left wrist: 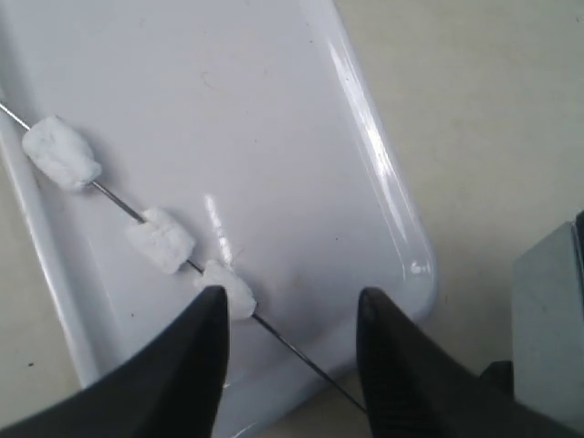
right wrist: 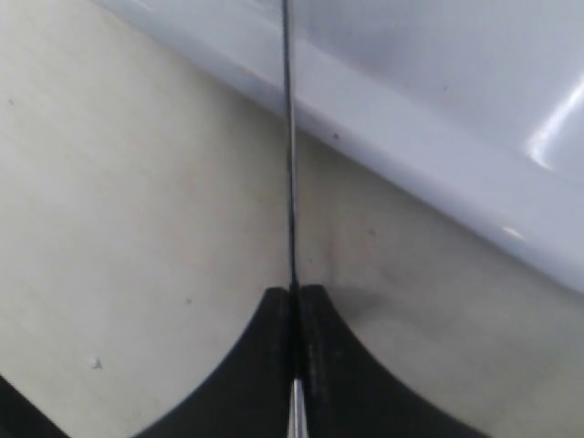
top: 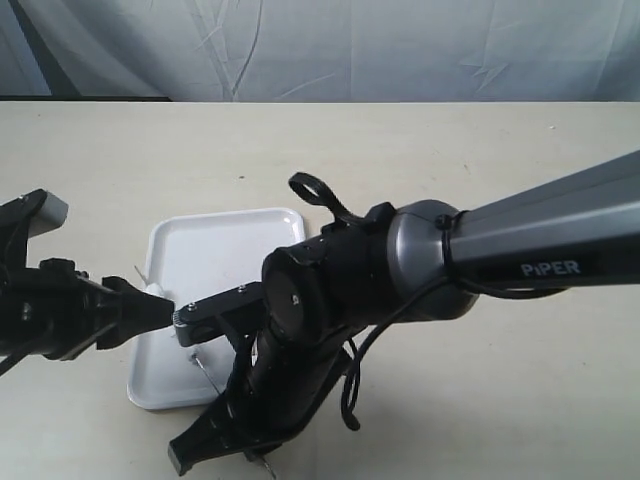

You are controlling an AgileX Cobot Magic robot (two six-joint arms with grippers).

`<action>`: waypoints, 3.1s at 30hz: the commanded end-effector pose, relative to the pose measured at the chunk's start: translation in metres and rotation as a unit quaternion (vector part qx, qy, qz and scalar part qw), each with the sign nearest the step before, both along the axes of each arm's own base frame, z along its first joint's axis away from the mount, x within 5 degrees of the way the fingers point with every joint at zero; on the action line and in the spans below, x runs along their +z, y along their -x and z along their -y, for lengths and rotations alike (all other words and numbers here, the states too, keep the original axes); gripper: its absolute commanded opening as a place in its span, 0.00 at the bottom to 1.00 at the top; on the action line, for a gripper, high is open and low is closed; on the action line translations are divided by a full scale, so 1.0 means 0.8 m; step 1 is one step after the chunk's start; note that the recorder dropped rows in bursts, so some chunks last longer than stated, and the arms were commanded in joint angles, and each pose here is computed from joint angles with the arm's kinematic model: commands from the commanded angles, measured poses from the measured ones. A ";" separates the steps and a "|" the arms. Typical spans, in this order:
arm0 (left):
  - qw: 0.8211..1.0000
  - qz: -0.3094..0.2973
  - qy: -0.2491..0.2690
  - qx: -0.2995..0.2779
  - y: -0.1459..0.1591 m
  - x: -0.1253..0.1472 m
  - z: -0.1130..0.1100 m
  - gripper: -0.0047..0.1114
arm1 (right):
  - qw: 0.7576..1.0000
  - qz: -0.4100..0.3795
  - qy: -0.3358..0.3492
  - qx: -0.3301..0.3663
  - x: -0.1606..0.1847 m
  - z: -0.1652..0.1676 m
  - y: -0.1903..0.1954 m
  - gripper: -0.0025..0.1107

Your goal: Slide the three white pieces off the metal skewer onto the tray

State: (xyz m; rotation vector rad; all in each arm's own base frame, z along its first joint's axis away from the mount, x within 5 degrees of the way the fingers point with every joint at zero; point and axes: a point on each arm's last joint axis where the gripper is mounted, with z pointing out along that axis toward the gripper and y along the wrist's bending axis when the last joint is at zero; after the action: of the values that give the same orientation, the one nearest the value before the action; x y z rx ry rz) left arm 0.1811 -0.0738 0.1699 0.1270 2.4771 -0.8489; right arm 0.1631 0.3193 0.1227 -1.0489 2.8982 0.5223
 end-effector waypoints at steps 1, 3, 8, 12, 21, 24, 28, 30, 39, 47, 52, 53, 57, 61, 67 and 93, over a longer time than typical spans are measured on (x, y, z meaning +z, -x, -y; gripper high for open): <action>0.999 -0.018 0.009 0.044 -0.001 -0.001 -0.003 0.42 | 1.000 0.017 -0.010 0.007 0.020 0.002 -0.001 0.02; 0.998 -0.024 0.013 0.053 -0.002 -0.001 -0.003 0.42 | 1.000 0.025 -0.008 0.001 0.025 0.004 -0.002 0.02; 0.996 -0.039 0.034 0.074 -0.002 0.000 -0.002 0.42 | 0.999 0.037 0.013 -0.004 0.031 0.010 -0.004 0.02; 0.994 -0.044 0.054 0.084 -0.003 0.003 0.000 0.42 | 0.998 0.035 0.049 0.010 0.029 0.018 -0.003 0.02; 0.993 -0.041 0.050 0.102 -0.005 0.002 -0.003 0.42 | 0.997 0.031 0.067 0.008 0.055 0.040 -0.011 0.02; 0.990 -0.038 0.049 0.127 -0.009 0.003 -0.006 0.43 | 0.998 0.038 0.055 -0.001 0.073 0.047 -0.015 0.02; 0.987 -0.026 0.082 0.139 -0.021 0.017 -0.002 0.57 | 0.998 0.044 0.042 -0.002 0.088 0.050 -0.013 0.02; 0.984 -0.023 0.105 0.140 -0.026 0.025 0.001 0.61 | 0.998 0.044 0.042 -0.002 0.090 0.051 -0.012 0.02; 0.974 -0.039 0.150 0.167 -0.035 0.031 0.003 0.62 | 0.999 0.038 0.035 -0.004 0.099 0.053 -0.007 0.02; 0.960 -0.120 0.194 0.160 -0.045 -0.002 0.015 0.62 | 0.999 0.042 0.025 -0.001 0.119 0.060 -0.002 0.02; 0.946 -0.150 0.211 0.192 -0.053 -0.018 0.015 0.61 | 0.999 0.047 0.016 -0.002 0.128 0.063 0.000 0.02; 0.945 -0.152 0.217 0.193 -0.053 -0.018 0.016 0.61 | 0.999 0.049 0.014 -0.002 0.130 0.063 0.000 0.02; 0.940 -0.139 0.247 0.188 -0.056 -0.012 0.019 0.61 | 0.999 0.050 0.010 -0.003 0.131 0.063 0.000 0.02; 0.931 -0.119 0.279 0.205 -0.062 -0.005 0.018 0.61 | 0.999 0.050 0.011 -0.003 0.131 0.063 0.000 0.02; 0.931 -0.113 0.274 0.214 -0.064 -0.006 0.016 0.61 | 0.999 0.047 0.015 -0.002 0.131 0.064 0.001 0.02; 0.934 -0.106 0.265 0.213 -0.064 -0.007 0.015 0.33 | 0.999 0.032 0.011 -0.002 0.131 0.063 0.004 0.02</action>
State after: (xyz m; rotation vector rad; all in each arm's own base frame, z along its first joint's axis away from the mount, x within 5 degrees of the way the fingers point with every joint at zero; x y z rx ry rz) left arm 0.2321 -0.0857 0.1655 -0.7055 2.2222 -1.3490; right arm 0.1593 0.2697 0.2228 -1.0407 2.8748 0.4322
